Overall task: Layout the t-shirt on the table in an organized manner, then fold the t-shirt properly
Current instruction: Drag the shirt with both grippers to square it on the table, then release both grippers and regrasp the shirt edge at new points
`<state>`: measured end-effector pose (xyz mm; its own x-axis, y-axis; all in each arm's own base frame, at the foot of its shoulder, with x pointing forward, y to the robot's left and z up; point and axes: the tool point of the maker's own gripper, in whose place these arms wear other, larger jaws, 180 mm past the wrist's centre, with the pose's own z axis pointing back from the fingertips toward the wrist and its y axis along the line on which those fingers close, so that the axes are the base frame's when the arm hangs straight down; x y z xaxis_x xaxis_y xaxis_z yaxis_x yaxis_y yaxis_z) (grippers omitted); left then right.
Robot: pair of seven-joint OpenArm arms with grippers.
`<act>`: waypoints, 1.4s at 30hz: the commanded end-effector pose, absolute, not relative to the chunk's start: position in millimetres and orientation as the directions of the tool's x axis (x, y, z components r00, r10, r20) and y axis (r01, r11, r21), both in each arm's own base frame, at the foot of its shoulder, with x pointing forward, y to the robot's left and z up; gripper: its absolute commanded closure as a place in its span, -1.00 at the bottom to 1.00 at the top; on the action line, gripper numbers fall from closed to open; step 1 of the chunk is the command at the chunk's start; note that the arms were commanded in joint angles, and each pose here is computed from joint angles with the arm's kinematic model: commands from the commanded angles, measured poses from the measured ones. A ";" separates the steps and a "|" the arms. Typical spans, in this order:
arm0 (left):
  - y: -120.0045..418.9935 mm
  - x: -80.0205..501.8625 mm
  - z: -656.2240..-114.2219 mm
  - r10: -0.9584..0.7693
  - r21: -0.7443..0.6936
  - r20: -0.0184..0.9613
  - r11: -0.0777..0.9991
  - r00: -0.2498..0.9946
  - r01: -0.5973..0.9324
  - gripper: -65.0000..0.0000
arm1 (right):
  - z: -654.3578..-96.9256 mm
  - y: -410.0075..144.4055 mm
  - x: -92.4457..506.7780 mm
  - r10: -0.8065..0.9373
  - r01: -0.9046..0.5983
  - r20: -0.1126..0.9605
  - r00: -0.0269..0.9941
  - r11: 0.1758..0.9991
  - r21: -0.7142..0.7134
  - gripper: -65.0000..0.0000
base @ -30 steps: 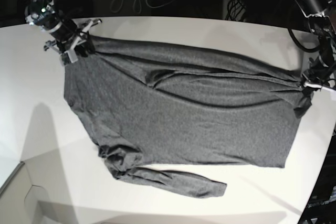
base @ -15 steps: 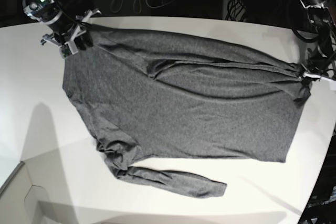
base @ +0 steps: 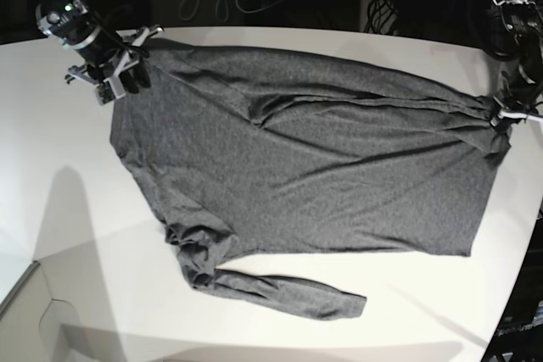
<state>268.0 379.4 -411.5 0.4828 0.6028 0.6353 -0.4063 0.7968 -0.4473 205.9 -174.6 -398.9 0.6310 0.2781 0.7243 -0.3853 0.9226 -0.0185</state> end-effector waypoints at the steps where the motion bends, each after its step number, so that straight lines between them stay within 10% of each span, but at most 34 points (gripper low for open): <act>1: 389.7 278.4 -392.3 0.585 -0.445 0.678 0.808 0.445 -0.385 0.90 | -384.7 -174.2 217.7 0.267 -0.384 0.765 0.586 0.923 -0.028 0.67; 12: 392.4 284.8 -374.2 0.556 -0.431 0.715 0.828 0.424 -0.358 -0.42 | -357.6 -184.4 250.7 0.310 -0.390 0.805 0.507 0.915 -0.107 0.67; 25: 386.8 346.6 -288.9 0.465 -0.414 0.842 0.882 0.272 -0.227 -0.49 | -326.3 -197.7 310.1 0.251 -0.314 0.875 0.414 0.941 -0.122 -0.11; 42: 357.2 507.3 -325.7 0.270 -0.196 0.867 0.957 0.418 -0.213 -0.49 | -348.4 -203.6 351.3 0.242 -0.283 0.851 0.467 0.952 -0.115 -0.12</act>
<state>496.3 343.1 -353.4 0.4783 0.2760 0.8337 -0.2049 0.9582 -0.1997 342.1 -201.2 -365.1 0.5163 0.2442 0.8208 -0.2880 0.9522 -0.1022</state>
